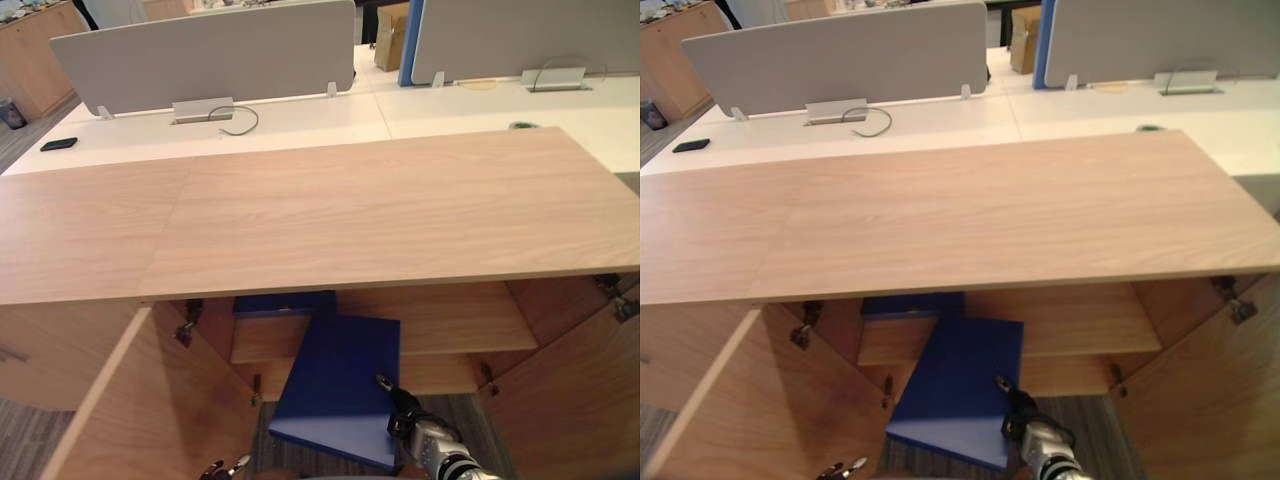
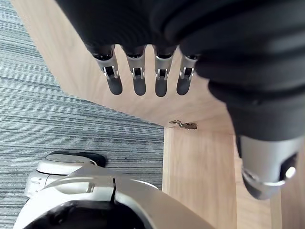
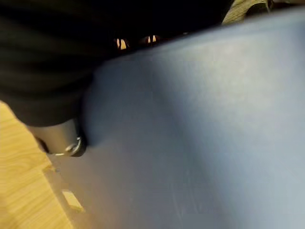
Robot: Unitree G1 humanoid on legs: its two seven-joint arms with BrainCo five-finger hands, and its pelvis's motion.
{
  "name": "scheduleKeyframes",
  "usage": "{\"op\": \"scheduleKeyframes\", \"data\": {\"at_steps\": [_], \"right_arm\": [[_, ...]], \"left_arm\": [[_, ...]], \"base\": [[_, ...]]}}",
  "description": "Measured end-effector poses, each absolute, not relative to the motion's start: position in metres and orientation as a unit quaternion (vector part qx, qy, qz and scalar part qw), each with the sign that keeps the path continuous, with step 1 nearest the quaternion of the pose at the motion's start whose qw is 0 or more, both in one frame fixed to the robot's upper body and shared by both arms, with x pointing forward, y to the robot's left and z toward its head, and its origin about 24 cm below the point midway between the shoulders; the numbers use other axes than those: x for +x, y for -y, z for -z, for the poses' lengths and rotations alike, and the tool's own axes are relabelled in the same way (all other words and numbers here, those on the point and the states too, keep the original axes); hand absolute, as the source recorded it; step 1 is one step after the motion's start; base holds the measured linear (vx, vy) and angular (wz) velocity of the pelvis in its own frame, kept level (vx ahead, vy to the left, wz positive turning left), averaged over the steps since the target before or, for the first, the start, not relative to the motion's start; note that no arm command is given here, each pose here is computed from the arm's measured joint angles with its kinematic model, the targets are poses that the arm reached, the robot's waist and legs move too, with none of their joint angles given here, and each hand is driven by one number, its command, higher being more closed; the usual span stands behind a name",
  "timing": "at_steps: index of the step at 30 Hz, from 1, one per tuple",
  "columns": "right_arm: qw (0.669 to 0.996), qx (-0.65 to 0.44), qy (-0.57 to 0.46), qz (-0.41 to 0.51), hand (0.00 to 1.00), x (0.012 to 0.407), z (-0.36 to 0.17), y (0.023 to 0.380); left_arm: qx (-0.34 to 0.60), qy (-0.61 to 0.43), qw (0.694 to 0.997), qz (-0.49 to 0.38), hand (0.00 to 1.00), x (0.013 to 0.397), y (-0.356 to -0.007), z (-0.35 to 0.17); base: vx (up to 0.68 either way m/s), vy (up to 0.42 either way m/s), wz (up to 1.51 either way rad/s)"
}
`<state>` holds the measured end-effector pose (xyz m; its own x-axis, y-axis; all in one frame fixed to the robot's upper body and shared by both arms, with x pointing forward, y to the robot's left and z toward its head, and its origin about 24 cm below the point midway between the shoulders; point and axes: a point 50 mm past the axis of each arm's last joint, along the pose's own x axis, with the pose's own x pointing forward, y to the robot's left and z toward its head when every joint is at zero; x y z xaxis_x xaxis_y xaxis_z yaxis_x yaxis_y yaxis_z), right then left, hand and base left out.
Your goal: Walk over to the cabinet, pick up the folder, carry it to the office cabinet, place the folder inside the office cabinet, then close the office cabinet door
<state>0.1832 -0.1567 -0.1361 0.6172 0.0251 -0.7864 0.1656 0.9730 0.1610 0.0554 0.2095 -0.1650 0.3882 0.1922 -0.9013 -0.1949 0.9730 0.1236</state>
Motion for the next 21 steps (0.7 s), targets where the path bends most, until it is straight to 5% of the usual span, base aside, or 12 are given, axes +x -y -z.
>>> {"op": "scheduleKeyframes", "data": {"at_steps": [14,21], "right_arm": [[0.953,0.088,-0.289,-0.016,1.0,0.227,0.086,0.187],[0.953,0.288,-0.093,-0.003,1.0,0.265,0.017,0.173]], "left_arm": [[-0.006,-0.525,0.845,-0.103,0.0,0.063,-0.206,0.163],[-0.021,-0.488,0.864,-0.119,0.0,0.082,-0.208,0.156]], "base": [[-0.05,0.001,0.25],[-0.16,0.085,0.19]]}}
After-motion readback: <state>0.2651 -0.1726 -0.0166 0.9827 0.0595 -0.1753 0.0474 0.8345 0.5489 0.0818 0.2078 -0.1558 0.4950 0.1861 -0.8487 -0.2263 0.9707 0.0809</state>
